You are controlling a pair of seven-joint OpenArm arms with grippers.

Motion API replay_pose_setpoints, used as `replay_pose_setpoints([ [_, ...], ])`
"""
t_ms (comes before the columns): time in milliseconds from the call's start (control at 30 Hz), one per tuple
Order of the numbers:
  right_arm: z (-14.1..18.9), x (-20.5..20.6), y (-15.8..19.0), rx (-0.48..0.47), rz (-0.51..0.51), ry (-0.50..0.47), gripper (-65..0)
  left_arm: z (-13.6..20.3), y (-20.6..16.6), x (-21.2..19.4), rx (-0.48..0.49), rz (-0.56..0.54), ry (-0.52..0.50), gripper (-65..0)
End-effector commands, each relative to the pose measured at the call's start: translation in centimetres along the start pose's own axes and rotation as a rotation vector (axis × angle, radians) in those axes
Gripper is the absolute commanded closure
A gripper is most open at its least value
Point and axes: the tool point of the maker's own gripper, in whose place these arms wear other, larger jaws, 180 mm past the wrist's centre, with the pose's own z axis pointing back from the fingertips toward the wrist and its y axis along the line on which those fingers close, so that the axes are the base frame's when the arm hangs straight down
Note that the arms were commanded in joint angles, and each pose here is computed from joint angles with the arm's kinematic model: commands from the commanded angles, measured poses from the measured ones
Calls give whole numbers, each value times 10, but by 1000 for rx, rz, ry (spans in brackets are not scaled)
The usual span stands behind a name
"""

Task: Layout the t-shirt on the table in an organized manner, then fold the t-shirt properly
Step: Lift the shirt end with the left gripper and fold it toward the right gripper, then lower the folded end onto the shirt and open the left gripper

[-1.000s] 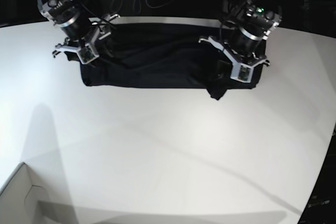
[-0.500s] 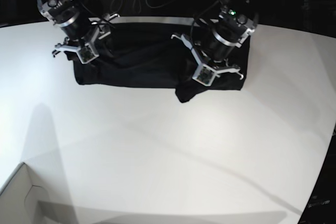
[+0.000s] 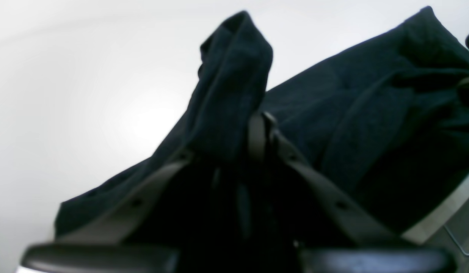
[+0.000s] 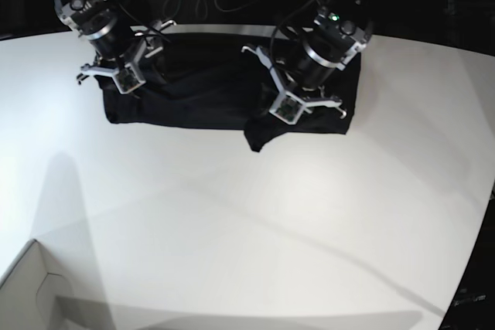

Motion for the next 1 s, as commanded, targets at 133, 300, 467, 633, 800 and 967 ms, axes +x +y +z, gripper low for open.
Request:
replay_pose_setpoints([
  [133,3,8,-1,-2,2,-37,-330,1,-1,14,-5,1,-55,-204],
  [300,3,8,-1,-2,2,-37,-330,3,-2,19,-7,4,-71,-263],
  [467,3,8,-1,-2,2,-37,-330,11,3,37,9,-8,-119,-262],
  [633,3,9,-1,-3,2,-39,-329,19,39,33,119,10,-110,-236],
  [800,2,11,-2,-4,1,-43,-329,20,61,1,177,51,-31,-132],
  [967,2,11,-2,-5,1,-45,-329,22,55,-31,166,82,49,-33],
])
